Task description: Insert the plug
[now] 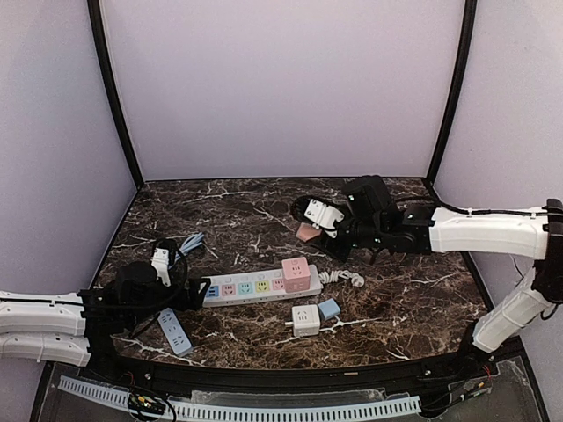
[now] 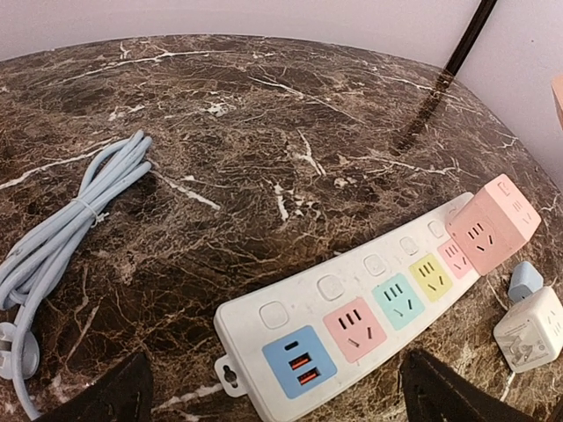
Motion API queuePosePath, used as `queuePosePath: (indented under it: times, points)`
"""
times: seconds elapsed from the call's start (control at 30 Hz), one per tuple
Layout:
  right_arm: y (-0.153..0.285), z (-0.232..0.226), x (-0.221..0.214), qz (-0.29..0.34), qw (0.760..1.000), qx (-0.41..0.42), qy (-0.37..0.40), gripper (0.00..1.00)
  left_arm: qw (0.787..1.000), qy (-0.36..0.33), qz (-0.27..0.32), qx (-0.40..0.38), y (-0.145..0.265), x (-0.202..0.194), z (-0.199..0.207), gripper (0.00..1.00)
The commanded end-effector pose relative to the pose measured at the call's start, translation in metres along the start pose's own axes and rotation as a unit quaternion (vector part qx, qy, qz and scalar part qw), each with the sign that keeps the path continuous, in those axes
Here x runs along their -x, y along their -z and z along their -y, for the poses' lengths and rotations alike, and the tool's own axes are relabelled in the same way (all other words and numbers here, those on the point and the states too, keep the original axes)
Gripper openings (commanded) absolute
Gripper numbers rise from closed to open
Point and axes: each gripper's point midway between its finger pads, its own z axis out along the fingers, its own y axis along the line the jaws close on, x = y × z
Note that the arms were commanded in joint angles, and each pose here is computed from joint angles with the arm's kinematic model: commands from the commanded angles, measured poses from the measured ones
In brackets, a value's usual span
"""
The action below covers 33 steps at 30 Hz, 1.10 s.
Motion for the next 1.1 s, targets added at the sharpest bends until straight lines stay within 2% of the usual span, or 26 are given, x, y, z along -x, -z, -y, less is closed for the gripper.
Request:
queuePosePath:
  times: [0.0, 0.37, 0.63, 0.8, 0.9, 1.07]
  points:
    - [-0.005, -0.011, 0.028, 0.057, 0.997, -0.053, -0.003, 0.00, 1.000, 0.009, -0.007, -0.018, 0.005, 0.005, 0.008, 0.99]
    - [0.003, -0.064, 0.054, 0.165, 0.985, -0.051, -0.002, 0.00, 0.997, 0.029, -0.001, -0.075, 0.031, 0.036, 0.032, 0.99]
    - [0.010, -0.101, 0.048, 0.210, 0.977, -0.040, 0.020, 0.00, 0.987, -0.012, -0.039, -0.153, 0.049, 0.060, 0.073, 0.99]
    - [0.006, -0.124, 0.045, 0.196, 0.979, -0.033, 0.043, 0.00, 0.980, -0.032, -0.072, -0.182, 0.050, 0.070, 0.095, 0.97]
    - [0.006, -0.128, 0.044, 0.195, 0.979, -0.033, 0.042, 0.00, 0.969, -0.038, -0.107, -0.219, 0.046, 0.062, 0.113, 0.96]
    - [0.007, -0.135, 0.042, 0.197, 0.979, -0.026, 0.040, 0.00, 0.953, -0.048, -0.128, -0.272, 0.041, 0.060, 0.140, 0.92]
